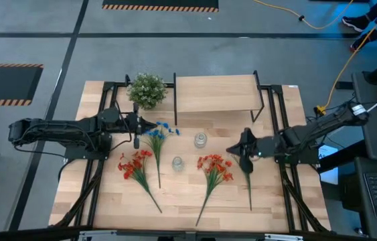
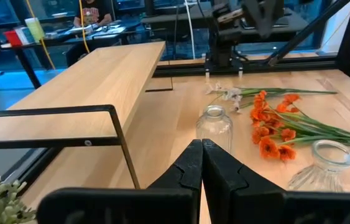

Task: Pick and place flowers into a vace then onto a shelf
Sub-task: Put the right orange flowers into the top transparent vase

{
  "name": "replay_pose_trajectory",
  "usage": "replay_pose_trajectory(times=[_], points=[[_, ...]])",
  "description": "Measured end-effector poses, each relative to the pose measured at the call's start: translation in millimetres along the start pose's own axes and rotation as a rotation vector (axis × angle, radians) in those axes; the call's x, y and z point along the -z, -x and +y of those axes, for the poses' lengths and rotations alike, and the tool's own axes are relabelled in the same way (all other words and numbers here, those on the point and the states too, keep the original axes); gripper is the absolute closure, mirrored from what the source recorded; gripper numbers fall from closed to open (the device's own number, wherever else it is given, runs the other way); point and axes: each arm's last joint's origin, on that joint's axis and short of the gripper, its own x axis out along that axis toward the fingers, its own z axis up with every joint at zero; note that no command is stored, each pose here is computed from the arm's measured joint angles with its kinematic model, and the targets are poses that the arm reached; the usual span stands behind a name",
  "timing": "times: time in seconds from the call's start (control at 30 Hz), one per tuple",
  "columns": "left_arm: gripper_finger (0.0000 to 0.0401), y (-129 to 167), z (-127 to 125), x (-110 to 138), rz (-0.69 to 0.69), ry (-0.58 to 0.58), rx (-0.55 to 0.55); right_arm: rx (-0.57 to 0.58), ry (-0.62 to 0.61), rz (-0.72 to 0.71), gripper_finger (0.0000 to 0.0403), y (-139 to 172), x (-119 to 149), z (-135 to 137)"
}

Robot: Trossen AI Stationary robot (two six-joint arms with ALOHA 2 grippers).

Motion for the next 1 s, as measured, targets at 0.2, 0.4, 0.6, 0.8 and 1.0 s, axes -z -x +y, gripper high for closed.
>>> replay_pose_trajectory(times=[0.2,0.4,0.6,0.8,1.0], points=[[0.0398,0.0,0.1,-0.2,-0.002,0.0,-0.003,0.078,-0.018,0.081,0.0403,-8.4,-1.8,45.9],[0.0398,0.0,0.1,-0.2,-0.002,0.0,-0.004,0.117,-0.129,0.163,0.0403,-25.4,-1.9,90.5],[0.0398,0.0,0.1,-0.5,-0.005,0.0,-0.005,0.242,-0.287,0.245,0.0403,-42.2,0.8,125.7],[0.0398,0.0,0.2,-0.5,-0.005,0.0,-0.005,0.351,-0.466,0.273,0.0403,-58.8,8.0,157.4],[0.0398,0.0,0.2,-0.6,-0.006,0.0,-0.006,0.445,-0.506,0.304,0.0403,-77.0,20.9,168.2]])
